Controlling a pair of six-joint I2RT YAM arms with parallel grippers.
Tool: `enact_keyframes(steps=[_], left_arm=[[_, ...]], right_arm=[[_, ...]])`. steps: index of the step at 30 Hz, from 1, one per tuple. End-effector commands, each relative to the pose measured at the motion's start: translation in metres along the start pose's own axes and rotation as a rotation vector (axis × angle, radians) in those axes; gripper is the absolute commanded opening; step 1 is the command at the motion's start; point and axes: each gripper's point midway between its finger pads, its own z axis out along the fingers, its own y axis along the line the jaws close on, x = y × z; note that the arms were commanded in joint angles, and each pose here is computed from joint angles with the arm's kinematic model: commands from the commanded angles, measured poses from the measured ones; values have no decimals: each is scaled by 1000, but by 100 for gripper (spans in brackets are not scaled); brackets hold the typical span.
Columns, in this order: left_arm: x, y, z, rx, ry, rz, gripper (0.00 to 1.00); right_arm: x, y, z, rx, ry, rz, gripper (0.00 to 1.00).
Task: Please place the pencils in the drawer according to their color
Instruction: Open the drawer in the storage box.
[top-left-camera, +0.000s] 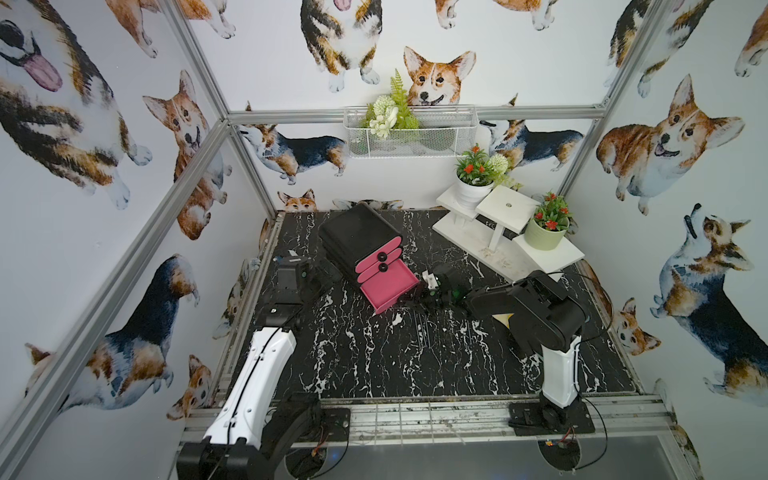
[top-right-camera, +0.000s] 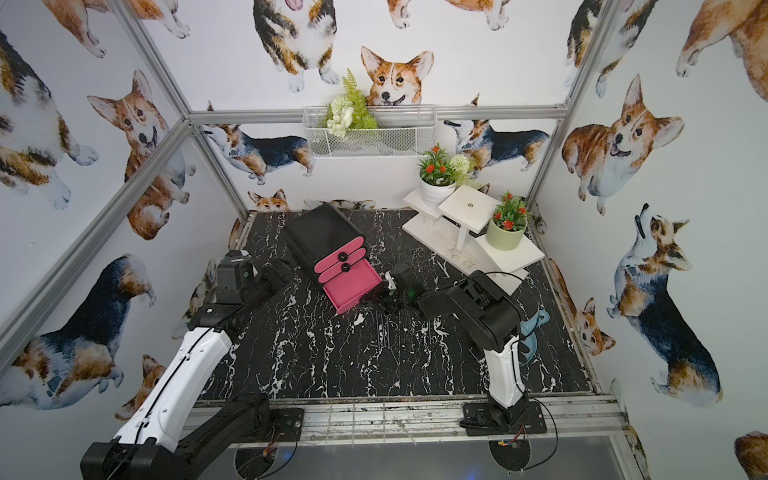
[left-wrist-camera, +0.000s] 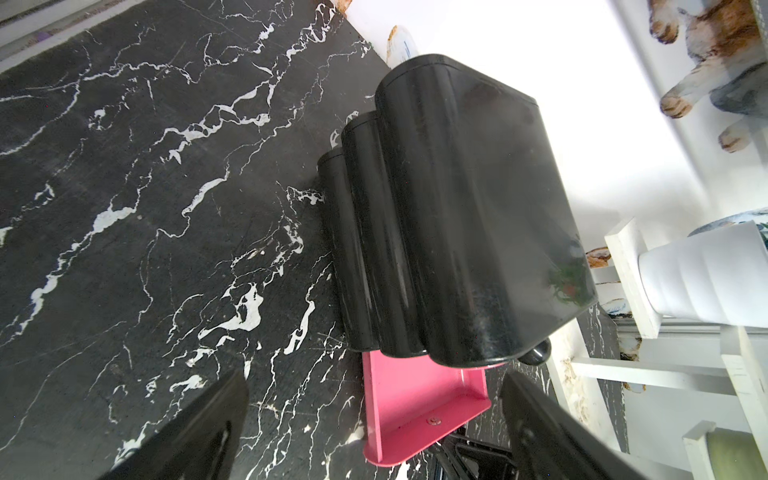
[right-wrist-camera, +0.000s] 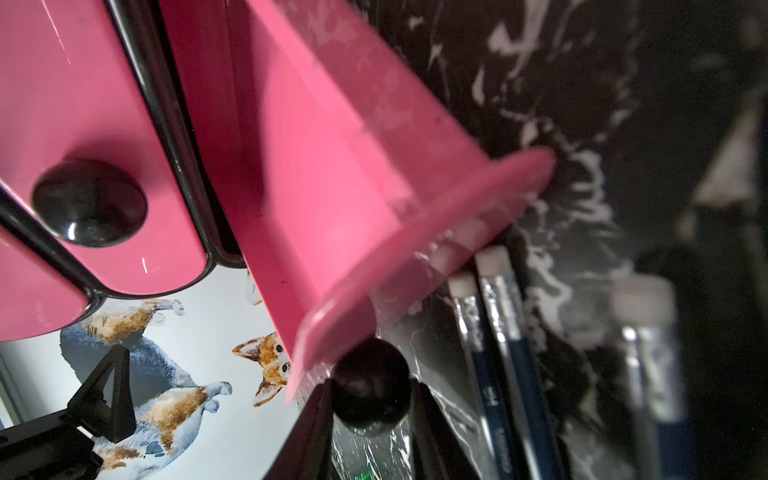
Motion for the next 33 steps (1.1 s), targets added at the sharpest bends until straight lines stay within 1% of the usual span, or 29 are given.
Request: enact_keyframes(steps=[1, 3, 6, 10, 13, 19, 23, 25, 28, 30, 33], left_arm=[[-4, -1, -2, -4, -16, 12, 100], [-5, -1, -2, -3, -17, 12, 100], [-6, -1, -2, -6, -19, 12, 100], [-7, -2, -2, -5, -24, 14, 100], [-8, -1, -4, -10, -28, 18, 100], [-11, 1, -5, -23, -40, 26, 100], [-11, 2, -5, -29, -44, 31, 100], [-12, 2, -4, -32, -45, 33, 100], [-12, 3, -2, -39, -44, 35, 100], [-12, 4, -1, -43, -43, 34, 100], [-11, 5, 1, -46, -42, 28, 100]], right_arm=[[16, -37, -7, 139, 46, 82, 24], [18, -39, -11, 155, 48, 83, 26], [20, -43, -15, 181, 57, 84, 34], [23, -44, -19, 198, 67, 79, 41], [23, -39, -26, 210, 69, 55, 43], [28, -28, -53, 274, 55, -27, 43], [29, -29, -77, 359, 32, -91, 36], [27, -36, -90, 441, 4, -137, 32], [27, -43, -104, 570, -12, -232, 31], [30, -45, -107, 649, -9, -299, 31], [40, -44, -103, 719, 14, -377, 31]])
